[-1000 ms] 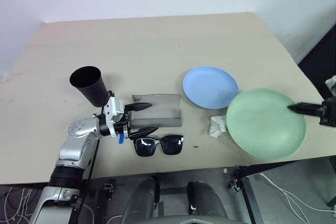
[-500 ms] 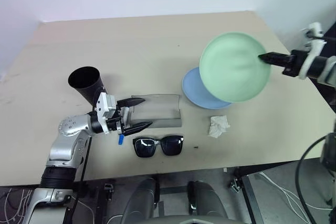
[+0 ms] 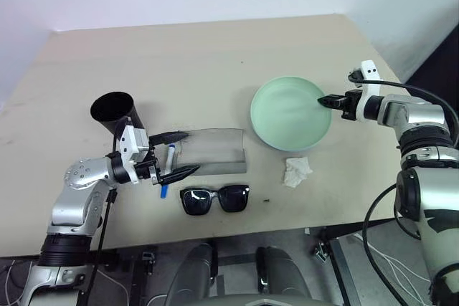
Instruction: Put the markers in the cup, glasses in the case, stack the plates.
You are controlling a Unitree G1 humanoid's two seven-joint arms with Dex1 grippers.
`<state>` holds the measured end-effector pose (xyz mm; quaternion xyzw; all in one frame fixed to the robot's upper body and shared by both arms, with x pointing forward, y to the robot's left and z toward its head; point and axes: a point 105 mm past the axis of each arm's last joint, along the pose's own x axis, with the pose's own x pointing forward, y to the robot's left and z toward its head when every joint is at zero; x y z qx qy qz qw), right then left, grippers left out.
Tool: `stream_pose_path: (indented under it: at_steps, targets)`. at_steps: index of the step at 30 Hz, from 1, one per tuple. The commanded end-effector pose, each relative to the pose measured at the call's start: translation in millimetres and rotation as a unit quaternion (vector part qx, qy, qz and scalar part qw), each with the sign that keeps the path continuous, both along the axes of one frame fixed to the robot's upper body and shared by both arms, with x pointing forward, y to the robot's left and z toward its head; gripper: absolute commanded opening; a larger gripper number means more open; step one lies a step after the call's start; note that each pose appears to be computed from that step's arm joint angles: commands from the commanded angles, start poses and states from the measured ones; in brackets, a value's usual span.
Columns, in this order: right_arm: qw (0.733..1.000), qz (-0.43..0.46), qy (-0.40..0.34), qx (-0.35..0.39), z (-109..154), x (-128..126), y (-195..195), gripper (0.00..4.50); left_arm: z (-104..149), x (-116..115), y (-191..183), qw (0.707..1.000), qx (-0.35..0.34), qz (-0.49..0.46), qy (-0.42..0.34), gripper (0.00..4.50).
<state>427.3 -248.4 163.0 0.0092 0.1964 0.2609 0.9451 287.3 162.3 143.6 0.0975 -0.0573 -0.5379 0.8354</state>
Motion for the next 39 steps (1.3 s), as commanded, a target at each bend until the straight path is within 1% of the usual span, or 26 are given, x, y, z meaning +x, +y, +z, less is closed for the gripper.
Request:
stream_pose_path:
  at_steps: [1, 3, 4, 5, 7, 9, 12, 14, 16, 18, 22, 23, 26, 31, 34, 36, 39]
  targets:
    - [1.000, 0.017, -0.016, -0.013, 12.5, 3.7, 7.1, 0.03, 10.3, -2.6, 1.7, 1.000, -0.003, 0.001, -0.017, 4.50]
    - [0.999, 0.031, -0.018, -0.016, 13.7, 3.5, 11.7, 0.54, 8.3, -2.1, 3.0, 1.000, -0.001, 0.004, -0.016, 4.50]
    - [0.999, 0.036, -0.020, -0.018, 15.1, 3.7, 13.6, 0.73, 7.3, -1.7, 3.6, 1.000, 0.001, 0.004, -0.015, 4.50]
    - [0.999, 0.042, -0.026, -0.017, 18.3, 4.2, 15.9, 1.03, 6.8, -1.4, 3.8, 1.000, 0.001, 0.005, -0.015, 4.50]
    - [0.998, 0.052, -0.037, -0.015, 25.0, 4.8, 19.7, 1.68, 6.8, -0.8, 3.7, 1.000, 0.000, 0.005, -0.015, 4.50]
    - [0.997, 0.065, -0.046, -0.015, 32.1, 4.4, 23.5, 2.44, 7.0, 0.0, 4.0, 1.000, 0.000, 0.006, -0.017, 4.50]
    - [0.994, 0.085, -0.067, -0.015, 45.3, 2.4, 28.1, 3.46, 7.0, 0.7, 4.8, 1.000, 0.000, 0.008, -0.018, 4.50]
    - [0.991, 0.094, -0.099, -0.009, 59.7, 0.2, 28.9, 4.20, 7.2, 1.1, 5.6, 1.000, 0.001, 0.009, -0.019, 4.50]
    - [0.984, 0.124, -0.129, -0.006, 72.5, -9.3, 32.4, 4.20, 7.5, 1.5, 6.9, 1.000, 0.001, 0.013, -0.021, 4.50]
    - [0.976, 0.172, -0.135, -0.002, 75.0, -26.1, 40.2, 4.20, 7.7, 1.9, 8.3, 1.000, 0.002, 0.015, -0.022, 4.50]
    - [0.959, 0.263, -0.109, 0.010, 64.0, -69.1, 58.8, 4.20, 8.8, 2.0, 11.6, 0.999, 0.002, 0.021, -0.024, 4.50]
    - [0.953, 0.287, -0.098, 0.014, 59.7, -82.0, 64.3, 4.36, 9.1, 2.1, 12.7, 0.999, 0.003, 0.023, -0.025, 4.50]
    - [0.944, 0.321, -0.068, 0.007, 43.5, -107.5, 74.3, 4.36, 9.8, 2.5, 15.2, 0.999, 0.003, 0.029, -0.026, 4.50]
    - [0.940, 0.341, -0.026, 0.013, 18.1, -131.8, 83.0, 4.36, 10.5, 3.0, 17.9, 0.999, 0.003, 0.035, -0.028, 4.50]
    - [0.934, 0.357, 0.000, -0.009, -5.2, -143.8, 89.8, 4.36, 10.8, 3.2, 18.8, 0.999, 0.004, 0.035, -0.028, 4.50]
    - [0.934, 0.356, 0.008, -0.027, -19.6, -145.0, 92.9, 4.36, 11.3, 3.6, 18.8, 0.999, 0.006, 0.034, -0.029, 4.50]
    - [0.938, 0.343, 0.016, -0.040, -29.4, -140.6, 92.7, 4.36, 12.2, 4.2, 18.2, 0.999, 0.007, 0.033, -0.029, 4.50]
